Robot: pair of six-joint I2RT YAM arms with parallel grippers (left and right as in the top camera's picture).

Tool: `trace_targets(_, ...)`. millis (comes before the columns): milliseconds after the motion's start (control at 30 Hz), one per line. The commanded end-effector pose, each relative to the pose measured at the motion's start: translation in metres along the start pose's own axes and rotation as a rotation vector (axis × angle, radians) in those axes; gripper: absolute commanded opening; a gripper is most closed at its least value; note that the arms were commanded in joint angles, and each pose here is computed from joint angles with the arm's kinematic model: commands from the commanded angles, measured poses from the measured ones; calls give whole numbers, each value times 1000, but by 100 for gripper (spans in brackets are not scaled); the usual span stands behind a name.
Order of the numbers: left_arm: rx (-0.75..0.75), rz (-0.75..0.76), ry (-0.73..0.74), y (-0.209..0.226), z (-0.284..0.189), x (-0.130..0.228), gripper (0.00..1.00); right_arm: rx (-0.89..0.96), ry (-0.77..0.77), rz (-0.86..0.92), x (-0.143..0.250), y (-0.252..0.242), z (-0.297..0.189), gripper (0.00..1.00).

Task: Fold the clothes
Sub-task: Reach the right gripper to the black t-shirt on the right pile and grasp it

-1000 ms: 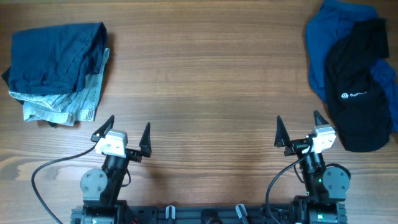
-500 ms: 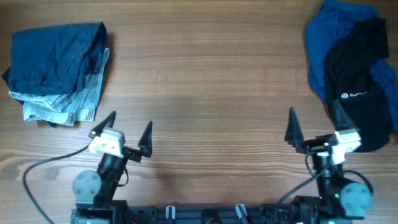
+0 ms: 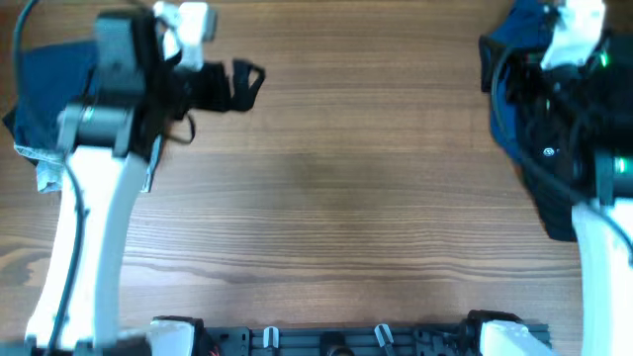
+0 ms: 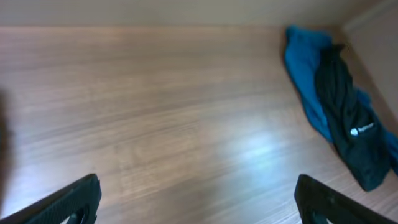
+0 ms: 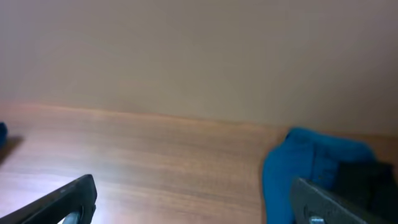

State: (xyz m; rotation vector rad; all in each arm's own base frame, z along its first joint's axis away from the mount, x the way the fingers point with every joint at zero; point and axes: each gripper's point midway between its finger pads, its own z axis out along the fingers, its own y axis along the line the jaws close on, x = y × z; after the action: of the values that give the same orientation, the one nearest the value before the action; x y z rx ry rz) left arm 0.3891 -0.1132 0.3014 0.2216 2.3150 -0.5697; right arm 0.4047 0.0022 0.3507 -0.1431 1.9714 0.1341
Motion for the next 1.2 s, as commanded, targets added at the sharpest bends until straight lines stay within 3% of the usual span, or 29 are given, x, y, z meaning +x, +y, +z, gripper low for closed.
trace_targets(0, 40, -11, 108, -6, 41, 11, 100, -106, 96, 20, 23, 4, 37, 100)
trace_targets(167, 126, -38, 167, -6, 78, 21, 100, -133, 273, 133, 80, -3, 88, 100)
trace_targets(267, 131, -12, 107, -2, 93, 6, 100, 57, 365, 316, 113, -43, 100, 100)
trace_targets(400, 118, -137, 170, 7, 115, 21, 100, 244, 367, 548, 128, -100, 84, 100)
trace_targets(600, 135, -134, 272, -6, 151, 51, 100, 292, 410, 562, 142, -118, 71, 100)
trace_targets(700, -36, -193, 275, -4, 166, 61, 100, 459, 475, 705, 167, -140, 49, 100)
trace_targets(767, -48, -176, 269, -18, 170, 63, 100, 553, 508, 780, 184, -163, 28, 100)
trace_targets(900, -30, -158, 280, -33, 173, 68, 100, 601, 526, 839, 196, -182, 8, 100)
trace_targets(1067, -62, -308, 303, -33, 171, 75, 100, 645, 558, 838, 205, -187, -2, 100)
trace_targets(1167, -71, -313, 323, -32, 170, 80, 100, 672, 569, 854, 210, -194, -10, 100)
